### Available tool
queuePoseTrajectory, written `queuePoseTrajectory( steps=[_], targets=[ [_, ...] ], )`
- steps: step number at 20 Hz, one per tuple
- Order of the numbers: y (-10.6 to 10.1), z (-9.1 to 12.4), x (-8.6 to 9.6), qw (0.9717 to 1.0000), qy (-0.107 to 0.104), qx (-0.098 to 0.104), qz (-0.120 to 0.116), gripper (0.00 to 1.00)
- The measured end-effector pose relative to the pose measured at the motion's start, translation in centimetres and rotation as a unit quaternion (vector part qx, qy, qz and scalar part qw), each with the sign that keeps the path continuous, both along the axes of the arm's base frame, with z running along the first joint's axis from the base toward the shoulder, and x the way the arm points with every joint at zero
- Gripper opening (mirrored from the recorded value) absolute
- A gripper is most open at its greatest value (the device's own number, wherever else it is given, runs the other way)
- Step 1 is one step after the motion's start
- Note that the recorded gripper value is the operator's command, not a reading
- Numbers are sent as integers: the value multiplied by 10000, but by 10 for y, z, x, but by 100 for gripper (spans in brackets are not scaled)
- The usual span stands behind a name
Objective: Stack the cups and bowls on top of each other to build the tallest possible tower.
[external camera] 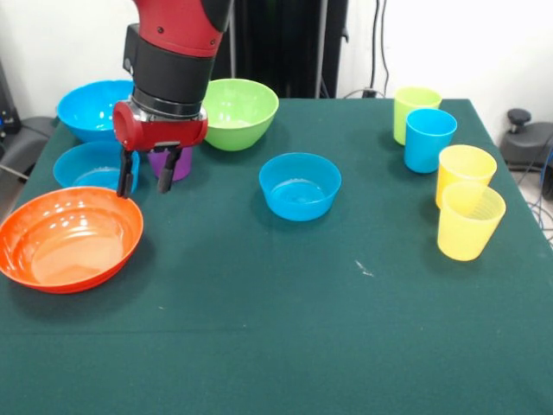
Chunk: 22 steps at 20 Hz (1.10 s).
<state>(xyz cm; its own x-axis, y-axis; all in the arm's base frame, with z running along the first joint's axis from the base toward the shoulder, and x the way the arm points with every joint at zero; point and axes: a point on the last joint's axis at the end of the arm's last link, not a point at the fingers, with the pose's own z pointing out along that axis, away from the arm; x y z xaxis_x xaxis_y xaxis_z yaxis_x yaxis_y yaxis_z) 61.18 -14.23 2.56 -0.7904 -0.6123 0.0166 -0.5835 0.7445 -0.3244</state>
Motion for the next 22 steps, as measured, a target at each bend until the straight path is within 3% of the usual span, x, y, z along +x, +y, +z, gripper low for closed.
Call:
queuePoseTrajectory(
  steps=[13,22],
  targets=[
    [2,-5,-1,10000,32,15,18,100],
    [2,-4,7,9999,-32,-94,141,100]
  ],
)
